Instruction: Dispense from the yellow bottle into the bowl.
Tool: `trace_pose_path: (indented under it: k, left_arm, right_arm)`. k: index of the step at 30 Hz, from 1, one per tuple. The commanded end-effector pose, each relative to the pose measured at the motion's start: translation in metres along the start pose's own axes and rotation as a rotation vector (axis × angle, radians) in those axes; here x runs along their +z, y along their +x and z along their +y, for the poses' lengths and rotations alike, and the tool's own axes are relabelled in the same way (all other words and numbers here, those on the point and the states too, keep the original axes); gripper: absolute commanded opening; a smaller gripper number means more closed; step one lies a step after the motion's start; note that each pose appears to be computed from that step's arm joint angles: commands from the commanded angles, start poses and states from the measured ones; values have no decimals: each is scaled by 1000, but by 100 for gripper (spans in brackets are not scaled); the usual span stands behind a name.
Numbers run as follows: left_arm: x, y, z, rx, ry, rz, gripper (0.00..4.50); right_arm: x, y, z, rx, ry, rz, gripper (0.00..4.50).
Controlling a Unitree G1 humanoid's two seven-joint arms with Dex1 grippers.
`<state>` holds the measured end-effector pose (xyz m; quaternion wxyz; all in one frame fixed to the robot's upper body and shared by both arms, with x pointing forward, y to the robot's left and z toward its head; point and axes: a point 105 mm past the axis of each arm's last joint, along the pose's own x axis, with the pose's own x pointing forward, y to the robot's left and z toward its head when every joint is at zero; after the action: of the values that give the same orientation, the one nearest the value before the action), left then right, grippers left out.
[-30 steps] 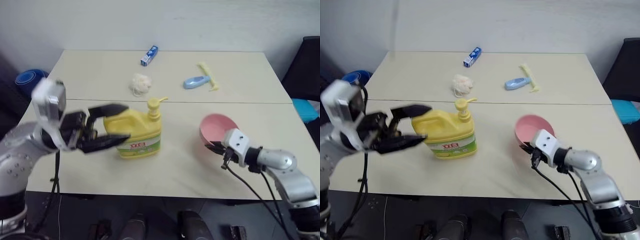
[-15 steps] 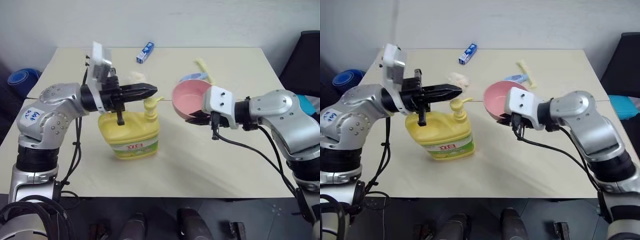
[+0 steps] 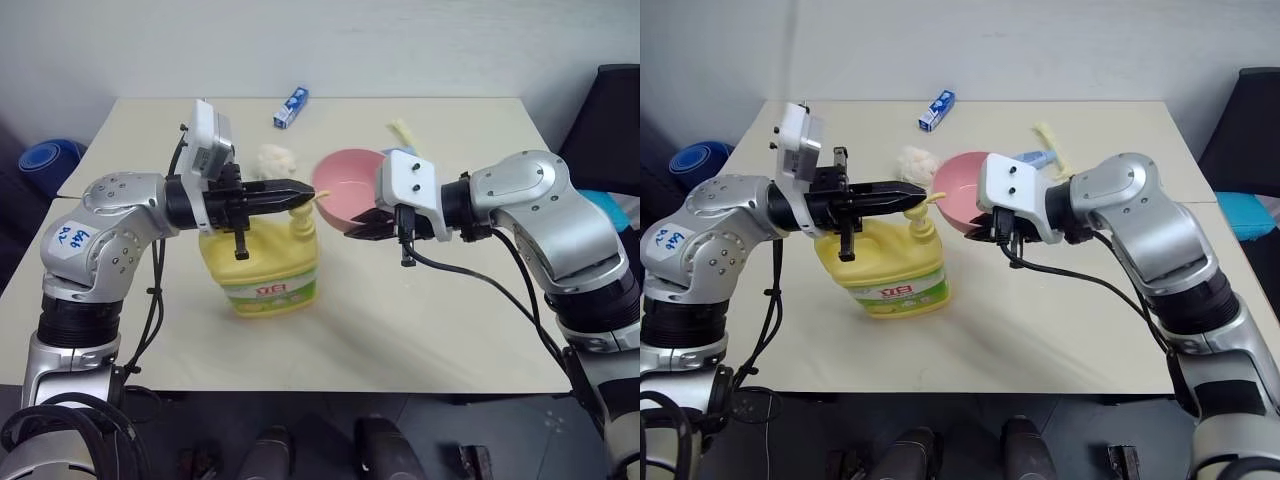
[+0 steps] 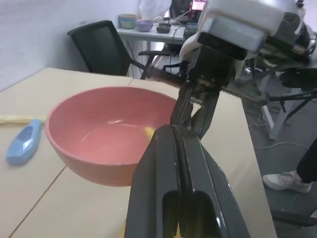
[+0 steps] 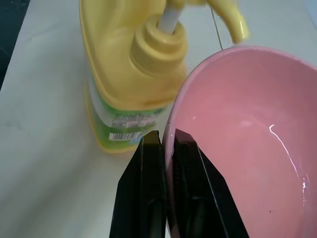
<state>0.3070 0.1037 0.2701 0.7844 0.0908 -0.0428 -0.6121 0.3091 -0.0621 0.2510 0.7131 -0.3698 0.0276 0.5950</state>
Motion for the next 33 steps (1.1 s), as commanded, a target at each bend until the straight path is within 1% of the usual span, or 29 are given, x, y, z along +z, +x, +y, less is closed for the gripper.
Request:
trace_pose_path:
  k: [1,5,10,13,16,21,24,29,31,33]
  left_arm:
    - [-29,2,-2,-10,-101,109,2]
    - [-38,3,-6,-26,-124,156,2]
    - [-26,6,-4,-26,-103,99,2]
    - [-31,2,-3,-27,-92,146,2]
    - [-34,4,-5,-40,-84,165,2]
    - [-51,6,-3,-16,-84,253,2]
    - [-58,8,-5,-13,-114,276,2]
    - [-70,8,-4,23,-116,342,2]
    - [-72,9,-5,22,-110,349,2]
    - [-70,11,-5,23,-120,317,2]
  right_arm:
    - [15,1,0,7,-56,-21,0]
    - [17,2,0,4,-63,-24,0]
    - [16,4,1,17,-54,-21,0]
    - [16,4,1,15,-51,-19,0]
    - [16,5,1,14,-46,-17,0]
    - [16,5,2,19,-39,-15,0]
    - [16,4,3,18,-36,-16,0]
    - [16,5,5,24,-28,-22,0]
    - [15,5,6,31,-22,-20,0]
    - [13,4,8,34,-13,-15,0]
